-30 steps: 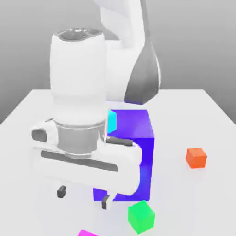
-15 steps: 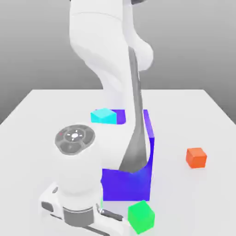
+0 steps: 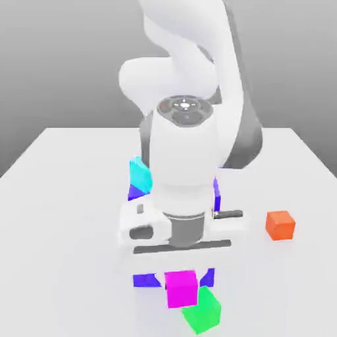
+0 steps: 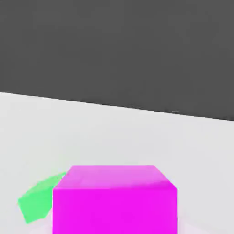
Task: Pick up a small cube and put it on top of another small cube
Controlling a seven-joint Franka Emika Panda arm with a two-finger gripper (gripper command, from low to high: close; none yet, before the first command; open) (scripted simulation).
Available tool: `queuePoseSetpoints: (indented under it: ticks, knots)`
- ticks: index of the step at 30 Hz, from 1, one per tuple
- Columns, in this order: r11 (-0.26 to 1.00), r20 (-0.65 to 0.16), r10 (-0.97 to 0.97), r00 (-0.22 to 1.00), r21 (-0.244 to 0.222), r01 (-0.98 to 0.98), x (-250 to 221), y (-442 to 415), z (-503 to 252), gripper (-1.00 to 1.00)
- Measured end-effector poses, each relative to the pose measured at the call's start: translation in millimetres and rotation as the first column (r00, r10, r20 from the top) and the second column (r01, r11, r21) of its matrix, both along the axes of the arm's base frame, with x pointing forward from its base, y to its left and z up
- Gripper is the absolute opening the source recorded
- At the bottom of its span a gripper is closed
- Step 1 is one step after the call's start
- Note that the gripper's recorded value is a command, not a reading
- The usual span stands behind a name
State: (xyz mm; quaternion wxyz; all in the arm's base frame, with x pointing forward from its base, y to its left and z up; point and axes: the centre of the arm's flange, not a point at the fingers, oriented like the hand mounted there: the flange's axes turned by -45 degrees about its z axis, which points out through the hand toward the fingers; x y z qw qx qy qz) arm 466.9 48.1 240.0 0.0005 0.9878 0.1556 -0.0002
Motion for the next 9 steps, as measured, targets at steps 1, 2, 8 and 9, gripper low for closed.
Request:
queuePoseSetpoints:
  ticks: [1,2,8,9]
  knots:
    - [0.999,0.0,0.044,0.999,0.001,-0.044,-5.4,7.0,-2.0,-1.0]
    - [0.998,0.0,0.065,0.998,0.001,-0.065,-7.6,9.8,-9.5,-1.0]
    - [0.997,-0.001,0.084,0.997,0.001,-0.084,-10.3,11.9,-54.7,1.0]
    - [0.997,-0.001,0.084,0.997,0.001,-0.084,-10.3,11.9,-54.7,1.0]
